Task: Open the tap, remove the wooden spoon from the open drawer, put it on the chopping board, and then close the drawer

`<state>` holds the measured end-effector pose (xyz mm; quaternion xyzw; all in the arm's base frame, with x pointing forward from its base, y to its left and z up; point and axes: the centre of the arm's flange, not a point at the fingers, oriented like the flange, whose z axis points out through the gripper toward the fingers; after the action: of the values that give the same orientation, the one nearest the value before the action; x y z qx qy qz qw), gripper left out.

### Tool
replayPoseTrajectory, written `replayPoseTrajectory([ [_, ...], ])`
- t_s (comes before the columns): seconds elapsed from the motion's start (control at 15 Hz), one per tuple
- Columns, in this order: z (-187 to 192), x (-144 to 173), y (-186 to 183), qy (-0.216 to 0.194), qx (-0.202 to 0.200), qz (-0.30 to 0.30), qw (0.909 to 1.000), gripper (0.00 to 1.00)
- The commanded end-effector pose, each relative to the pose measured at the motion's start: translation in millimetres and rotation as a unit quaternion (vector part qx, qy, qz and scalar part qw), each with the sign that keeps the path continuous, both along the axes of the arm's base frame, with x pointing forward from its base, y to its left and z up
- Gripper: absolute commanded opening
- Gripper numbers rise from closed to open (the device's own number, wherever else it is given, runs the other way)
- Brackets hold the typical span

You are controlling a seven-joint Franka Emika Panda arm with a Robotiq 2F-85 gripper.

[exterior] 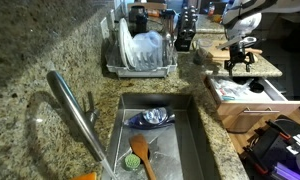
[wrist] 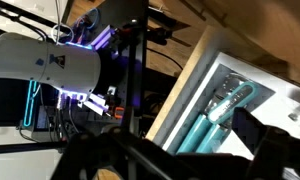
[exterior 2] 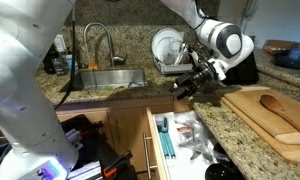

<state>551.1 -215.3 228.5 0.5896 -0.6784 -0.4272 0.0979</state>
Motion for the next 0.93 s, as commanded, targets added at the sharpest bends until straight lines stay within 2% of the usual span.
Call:
replayPoseTrajectory([
  [0.0,0.2,-3.0,-0.3,0.006,0.005,0.003,1.0,1.0],
  [0.13,0.6,-6.4,-5.6,0.006,0.008,0.002,0.9999,1.0],
  [0.2,12.0,-7.7,0.7,0.02,-0.046,-0.003,0.9987,1.0],
  [0.27,27.5,-8.5,18.7,0.028,-0.08,-0.006,0.9964,1.0],
  [0.47,61.7,-9.2,76.2,0.045,-0.153,-0.024,0.9869,1.0],
  [0.67,78.8,-11.7,133.9,0.066,-0.235,-0.027,0.9694,1.0],
  [0.87,81.1,-24.3,172.3,0.091,-0.324,-0.025,0.9413,1.0],
])
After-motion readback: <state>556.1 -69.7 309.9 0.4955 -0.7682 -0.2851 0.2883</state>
